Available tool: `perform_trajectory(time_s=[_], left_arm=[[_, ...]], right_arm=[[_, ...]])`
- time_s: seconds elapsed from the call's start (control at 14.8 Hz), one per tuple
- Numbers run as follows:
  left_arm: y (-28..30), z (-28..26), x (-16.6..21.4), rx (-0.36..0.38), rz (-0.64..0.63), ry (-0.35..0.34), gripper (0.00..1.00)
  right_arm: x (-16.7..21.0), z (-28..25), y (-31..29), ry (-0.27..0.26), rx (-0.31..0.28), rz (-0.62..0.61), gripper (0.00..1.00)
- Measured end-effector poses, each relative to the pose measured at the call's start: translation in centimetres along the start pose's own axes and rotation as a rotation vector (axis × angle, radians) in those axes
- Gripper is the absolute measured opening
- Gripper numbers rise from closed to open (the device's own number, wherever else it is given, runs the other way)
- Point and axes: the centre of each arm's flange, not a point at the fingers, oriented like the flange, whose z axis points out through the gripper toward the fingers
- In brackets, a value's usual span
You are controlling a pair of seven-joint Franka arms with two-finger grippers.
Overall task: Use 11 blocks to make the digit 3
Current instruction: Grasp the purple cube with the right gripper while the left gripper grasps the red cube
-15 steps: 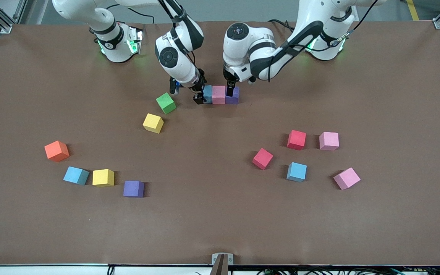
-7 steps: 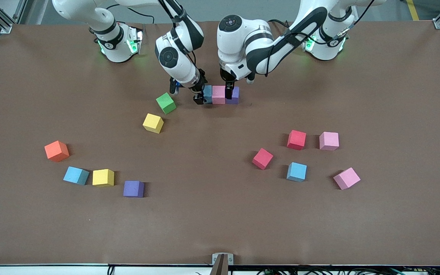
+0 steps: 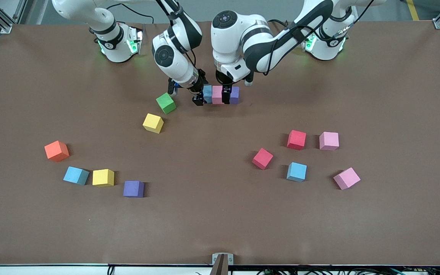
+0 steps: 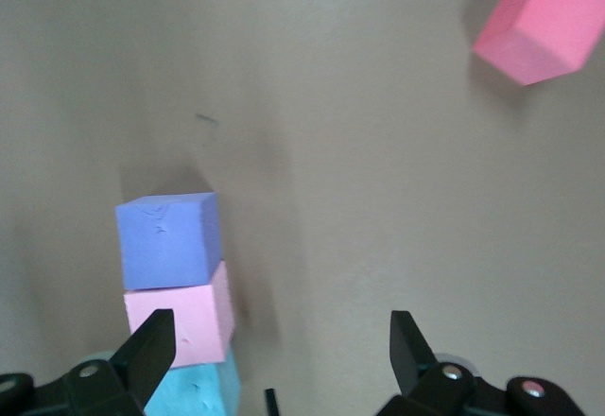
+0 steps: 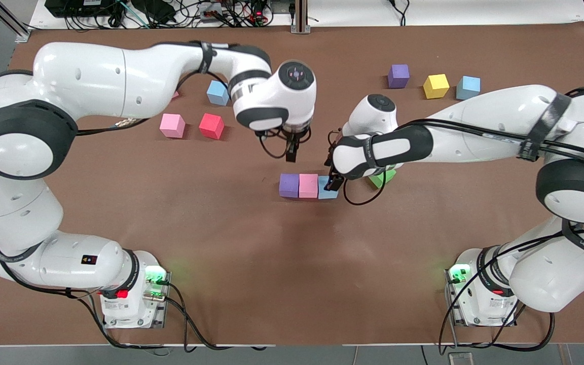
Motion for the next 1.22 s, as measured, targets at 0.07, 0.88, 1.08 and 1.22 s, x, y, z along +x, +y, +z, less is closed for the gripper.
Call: perform_trajectory(time_s=[0.07,0.88,1.08,1.22], left_arm=[[0.7,-0.7,0.1,-0.004,-0.003,0.010,1.00],[18.3,-3.1,16.8,-0.034,0.119,-0.006,1.00],[21.7,-2.0,21.8,-0.029,0.226,0.003,1.00],[23.2,-1.1,24.0,-0.024,0.295,0.010,1.00]], right_arm=[[0.0,-0.7,-0.2,0.002,-0.003,-0.007,1.00],[9.2,-12.6,-13.7,0.373,0.156,-0.510,1.00],[12.6,-15.6,-18.1,0.402,0.160,-0.710,1.00],[13.5,-18.5,-22.0,0.416,0.188,-0.863,1.00]])
